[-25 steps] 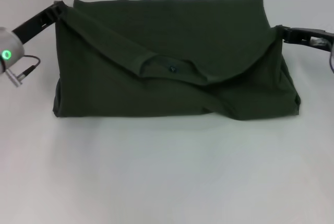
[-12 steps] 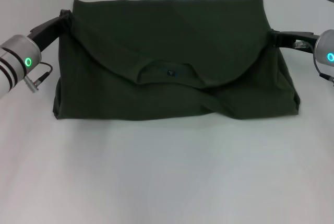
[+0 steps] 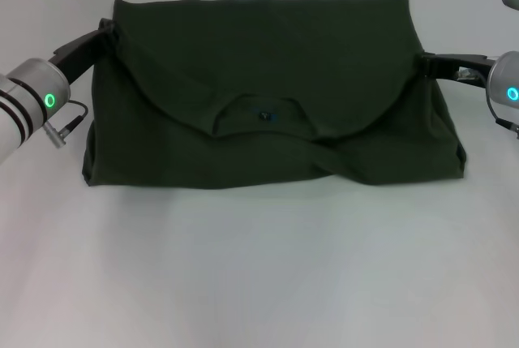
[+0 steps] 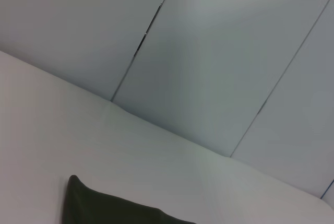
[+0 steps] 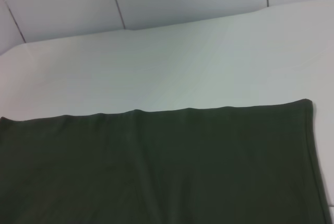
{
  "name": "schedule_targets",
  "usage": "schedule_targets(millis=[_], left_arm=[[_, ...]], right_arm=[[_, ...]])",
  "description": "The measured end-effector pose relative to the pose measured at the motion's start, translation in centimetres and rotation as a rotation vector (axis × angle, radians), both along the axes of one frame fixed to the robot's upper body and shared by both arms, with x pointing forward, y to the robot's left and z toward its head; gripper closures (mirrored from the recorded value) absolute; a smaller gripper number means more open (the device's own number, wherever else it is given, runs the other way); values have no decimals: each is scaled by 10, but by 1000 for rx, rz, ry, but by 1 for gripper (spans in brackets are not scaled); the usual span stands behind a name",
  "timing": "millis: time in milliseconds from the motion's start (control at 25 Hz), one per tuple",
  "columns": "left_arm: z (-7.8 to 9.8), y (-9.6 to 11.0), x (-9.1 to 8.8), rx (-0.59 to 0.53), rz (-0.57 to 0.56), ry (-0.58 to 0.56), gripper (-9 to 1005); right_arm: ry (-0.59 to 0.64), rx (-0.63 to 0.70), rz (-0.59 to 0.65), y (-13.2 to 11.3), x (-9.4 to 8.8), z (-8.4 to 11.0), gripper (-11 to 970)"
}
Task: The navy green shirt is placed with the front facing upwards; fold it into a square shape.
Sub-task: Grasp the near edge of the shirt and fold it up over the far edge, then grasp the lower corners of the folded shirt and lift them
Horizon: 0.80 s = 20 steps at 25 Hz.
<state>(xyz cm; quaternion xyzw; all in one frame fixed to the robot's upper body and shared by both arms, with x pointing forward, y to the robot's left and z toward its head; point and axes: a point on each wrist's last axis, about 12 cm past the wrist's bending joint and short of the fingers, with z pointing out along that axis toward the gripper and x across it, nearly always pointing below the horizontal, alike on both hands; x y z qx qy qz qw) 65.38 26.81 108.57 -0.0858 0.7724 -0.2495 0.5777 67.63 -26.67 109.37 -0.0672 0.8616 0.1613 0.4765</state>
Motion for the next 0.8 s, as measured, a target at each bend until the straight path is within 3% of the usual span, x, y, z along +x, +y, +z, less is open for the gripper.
schedule_targets(millis=[200,440,520,800], left_arm=[[-1,2,-1,-7,6,4,916],[0,16,-7,-76,30,1,714],[1,19,-8,-87,28,-10,501],[7,33,-24,-115,-30,-79,352]], right_arm=[[-4,-25,22,1,0,1,848],[-27,-50,26,-2,4,8,723],[-37,-48,30,-5,4,11,682],[-71,18,67,-12,4,31,403]])
